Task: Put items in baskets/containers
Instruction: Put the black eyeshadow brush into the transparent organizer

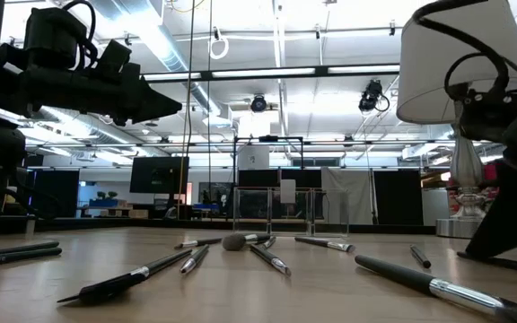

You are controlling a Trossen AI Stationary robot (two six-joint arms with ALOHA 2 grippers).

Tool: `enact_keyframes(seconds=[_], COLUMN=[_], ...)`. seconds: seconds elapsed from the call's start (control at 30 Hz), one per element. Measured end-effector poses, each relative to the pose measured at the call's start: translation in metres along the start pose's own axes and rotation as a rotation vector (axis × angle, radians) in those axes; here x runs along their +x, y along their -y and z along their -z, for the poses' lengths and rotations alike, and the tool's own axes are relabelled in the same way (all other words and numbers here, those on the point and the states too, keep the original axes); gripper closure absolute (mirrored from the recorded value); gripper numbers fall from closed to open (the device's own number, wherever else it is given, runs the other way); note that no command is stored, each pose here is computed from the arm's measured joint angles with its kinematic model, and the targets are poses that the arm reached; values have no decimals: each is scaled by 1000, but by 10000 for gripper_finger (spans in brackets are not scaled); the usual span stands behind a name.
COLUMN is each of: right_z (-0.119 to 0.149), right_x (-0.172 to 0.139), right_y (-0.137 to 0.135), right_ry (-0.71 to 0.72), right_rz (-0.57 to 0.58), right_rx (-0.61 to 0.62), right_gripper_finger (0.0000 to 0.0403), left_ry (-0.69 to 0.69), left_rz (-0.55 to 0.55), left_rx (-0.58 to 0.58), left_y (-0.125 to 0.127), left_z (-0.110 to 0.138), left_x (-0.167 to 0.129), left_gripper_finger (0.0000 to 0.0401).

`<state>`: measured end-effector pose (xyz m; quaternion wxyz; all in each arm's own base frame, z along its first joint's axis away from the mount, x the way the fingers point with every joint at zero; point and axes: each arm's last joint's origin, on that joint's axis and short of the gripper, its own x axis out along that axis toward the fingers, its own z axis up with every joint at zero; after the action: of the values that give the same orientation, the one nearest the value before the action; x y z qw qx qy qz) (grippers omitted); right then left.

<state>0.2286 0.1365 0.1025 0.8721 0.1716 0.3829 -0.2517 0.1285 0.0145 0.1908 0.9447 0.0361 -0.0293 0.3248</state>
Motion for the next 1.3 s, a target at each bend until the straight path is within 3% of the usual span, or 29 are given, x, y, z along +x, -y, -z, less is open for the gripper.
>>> enact_keyframes(seconds=[0.3, 0.77, 1.07, 1.3], right_z=[3, 1, 9, 7], right_x=[3, 10, 25, 28], right_y=[0, 12, 39, 43], right_ry=[3, -27, 104, 214], right_rz=[16, 72, 4, -51], right_rx=[6, -160, -182, -230], right_gripper_finger=[271, 376, 324, 284], left_ry=[0, 0, 0, 0], left_rz=[0, 0, 0, 0], left_rx=[1, 1, 3, 3], left_y=[0, 0, 0, 0], left_z=[0, 0, 0, 0], left_x=[0, 0, 0, 0], left_gripper_finger=[259, 259, 259, 259])
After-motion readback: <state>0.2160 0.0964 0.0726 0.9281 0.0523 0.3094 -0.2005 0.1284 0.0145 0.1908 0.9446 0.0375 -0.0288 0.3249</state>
